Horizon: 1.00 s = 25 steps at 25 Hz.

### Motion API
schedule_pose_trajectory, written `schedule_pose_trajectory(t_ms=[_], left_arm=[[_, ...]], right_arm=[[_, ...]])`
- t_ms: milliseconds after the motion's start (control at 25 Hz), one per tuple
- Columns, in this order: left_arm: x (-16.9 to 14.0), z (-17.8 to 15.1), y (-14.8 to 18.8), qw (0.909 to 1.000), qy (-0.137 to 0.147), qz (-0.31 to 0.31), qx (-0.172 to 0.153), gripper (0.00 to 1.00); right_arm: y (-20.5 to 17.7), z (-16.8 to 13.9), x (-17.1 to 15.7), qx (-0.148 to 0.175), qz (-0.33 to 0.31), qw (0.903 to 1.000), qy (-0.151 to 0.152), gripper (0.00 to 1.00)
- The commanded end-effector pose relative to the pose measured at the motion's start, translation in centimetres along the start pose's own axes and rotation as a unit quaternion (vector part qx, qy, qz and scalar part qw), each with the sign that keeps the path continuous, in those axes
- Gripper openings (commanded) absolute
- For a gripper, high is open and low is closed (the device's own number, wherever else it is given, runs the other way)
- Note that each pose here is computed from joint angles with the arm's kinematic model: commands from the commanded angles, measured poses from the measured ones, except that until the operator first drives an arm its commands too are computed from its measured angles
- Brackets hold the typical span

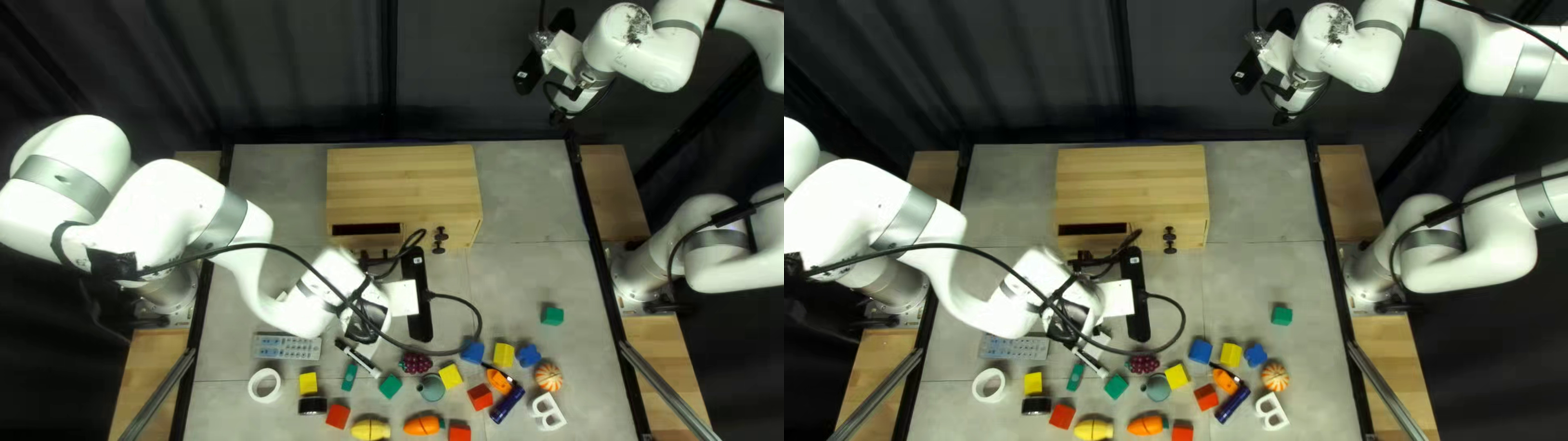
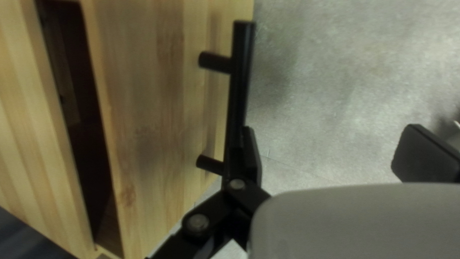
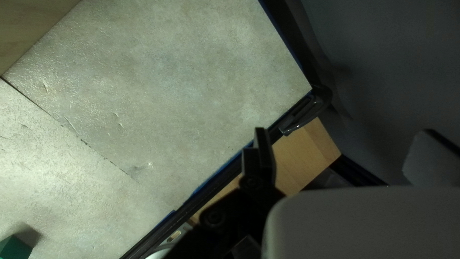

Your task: Open drawers and place objects into drawer and close

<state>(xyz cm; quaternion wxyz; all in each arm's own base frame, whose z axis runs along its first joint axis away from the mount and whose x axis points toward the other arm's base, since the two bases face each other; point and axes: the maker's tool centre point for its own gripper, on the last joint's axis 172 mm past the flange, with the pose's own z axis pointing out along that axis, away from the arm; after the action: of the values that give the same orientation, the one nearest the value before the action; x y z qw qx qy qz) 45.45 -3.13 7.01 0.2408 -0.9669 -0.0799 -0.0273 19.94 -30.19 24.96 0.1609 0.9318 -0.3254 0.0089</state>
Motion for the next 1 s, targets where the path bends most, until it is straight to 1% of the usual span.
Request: schedule_pose_trajectory(t_ms=[40, 280, 640, 1000], left_arm=[[0.6, -0.2, 0.0, 0.9999, 0.008, -0.005, 0.006, 1.0], [1.3, 0.0, -0.1, 0.9998, 0.018, 0.004, 0.001, 1.0], [0.5, 0.2, -1.4, 0.9992, 0.038, 0.005, -0.015, 1.0], [0.8, 0.4, -1.3, 0.9984, 0.048, 0.002, -0.03, 1.0]], right_arm=[[0.0, 0.0, 0.0, 0.0, 0.0, 1.0, 0.0, 1.0], [0.0, 0.0, 0.0, 0.0, 0.0, 1.0, 0.0, 1.0], [0.0, 0.0, 0.0, 0.0, 0.0, 1.0, 0.0, 1.0], [0.0, 0.0, 0.0, 0.0, 0.0, 1.0, 0.0, 1.0]])
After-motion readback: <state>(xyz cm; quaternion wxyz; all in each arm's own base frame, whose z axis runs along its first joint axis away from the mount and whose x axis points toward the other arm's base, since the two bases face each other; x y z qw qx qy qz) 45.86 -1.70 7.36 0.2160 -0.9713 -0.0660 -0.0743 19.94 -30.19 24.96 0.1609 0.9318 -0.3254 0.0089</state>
